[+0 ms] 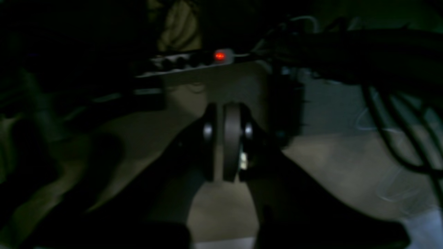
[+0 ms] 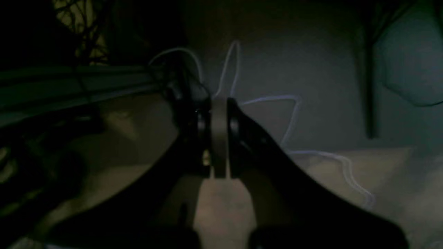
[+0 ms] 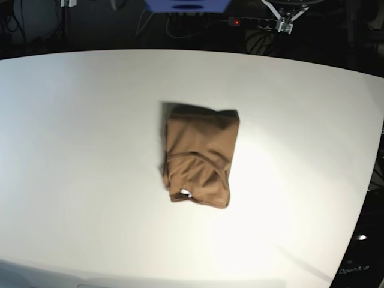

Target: Fold the T-shirt properly

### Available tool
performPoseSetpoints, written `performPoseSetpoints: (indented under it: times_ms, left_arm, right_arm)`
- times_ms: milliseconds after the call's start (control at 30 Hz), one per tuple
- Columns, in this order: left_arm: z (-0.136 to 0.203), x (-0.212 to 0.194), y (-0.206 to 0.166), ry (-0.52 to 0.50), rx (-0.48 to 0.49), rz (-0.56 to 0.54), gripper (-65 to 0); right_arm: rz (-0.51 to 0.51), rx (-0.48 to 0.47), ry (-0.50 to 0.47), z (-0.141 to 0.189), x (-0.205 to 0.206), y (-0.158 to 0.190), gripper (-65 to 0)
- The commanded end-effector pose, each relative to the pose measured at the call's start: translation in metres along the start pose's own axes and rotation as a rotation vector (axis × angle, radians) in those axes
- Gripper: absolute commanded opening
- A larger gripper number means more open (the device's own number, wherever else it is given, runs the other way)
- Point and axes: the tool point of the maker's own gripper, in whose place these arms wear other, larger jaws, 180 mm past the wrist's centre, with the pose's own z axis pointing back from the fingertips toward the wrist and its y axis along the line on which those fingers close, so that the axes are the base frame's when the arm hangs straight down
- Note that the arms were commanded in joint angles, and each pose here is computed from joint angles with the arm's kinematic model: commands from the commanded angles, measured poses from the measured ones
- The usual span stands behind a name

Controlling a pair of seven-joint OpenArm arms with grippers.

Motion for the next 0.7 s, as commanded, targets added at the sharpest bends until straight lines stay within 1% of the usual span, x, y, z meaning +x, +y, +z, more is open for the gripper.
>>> performPoseSetpoints:
  times_ms: [0,100,133,200,267,333,400,467,500,567,667]
  left_arm:
    - [-0.004,-0.01,0.0,0.029,-0.023,0.001,-61.4]
    - [-0.025,-0.019,-0.021,0.087,-0.148,0.059,-61.4]
    - [-0.028,-0.022,-0.029,0.102,-0.186,0.081,-61.4]
    - [-0.035,-0.02,-0.046,0.115,-0.259,0.117,-61.4]
    - [-0.045,-0.009,-0.044,0.09,-0.218,0.139,-61.4]
    - [-0.052,-0.001,-0.035,0.048,-0.136,0.143,-61.4]
    - [-0.057,0.009,-0.024,-0.003,-0.041,0.129,-61.1]
    - [-0.06,0.019,-0.018,-0.032,0.016,0.119,-61.1]
    - [-0.063,0.024,-0.024,-0.038,0.026,0.121,-61.1]
    - [-0.065,0.027,-0.028,-0.047,0.051,0.122,-61.0]
    - [-0.068,0.033,-0.037,-0.063,0.082,0.171,-61.0]
  right_arm:
    - [-0.009,0.02,0.031,0.002,-0.007,-0.003,-64.9]
    - [-0.047,0.117,0.103,-0.017,-0.009,0.022,-64.9]
    - [-0.04,0.13,0.116,-0.022,-0.008,0.029,-64.9]
    - [0.035,0.075,0.138,-0.032,-0.009,0.027,-64.6]
    - [0.126,0.014,0.143,-0.044,-0.006,0.029,-64.4]
    - [0.208,-0.015,0.178,-0.054,-0.01,0.041,-64.3]
    - [0.274,-0.04,0.193,-0.066,-0.005,0.051,-64.3]
    - [0.285,-0.061,0.181,-0.077,0.003,0.066,-64.3]
    - [0.291,-0.077,0.166,-0.081,0.008,0.07,-64.3]
    - [0.312,-0.122,0.14,-0.086,0.018,0.069,-64.3]
    - [0.352,-0.195,0.071,-0.09,0.038,0.067,-64.3]
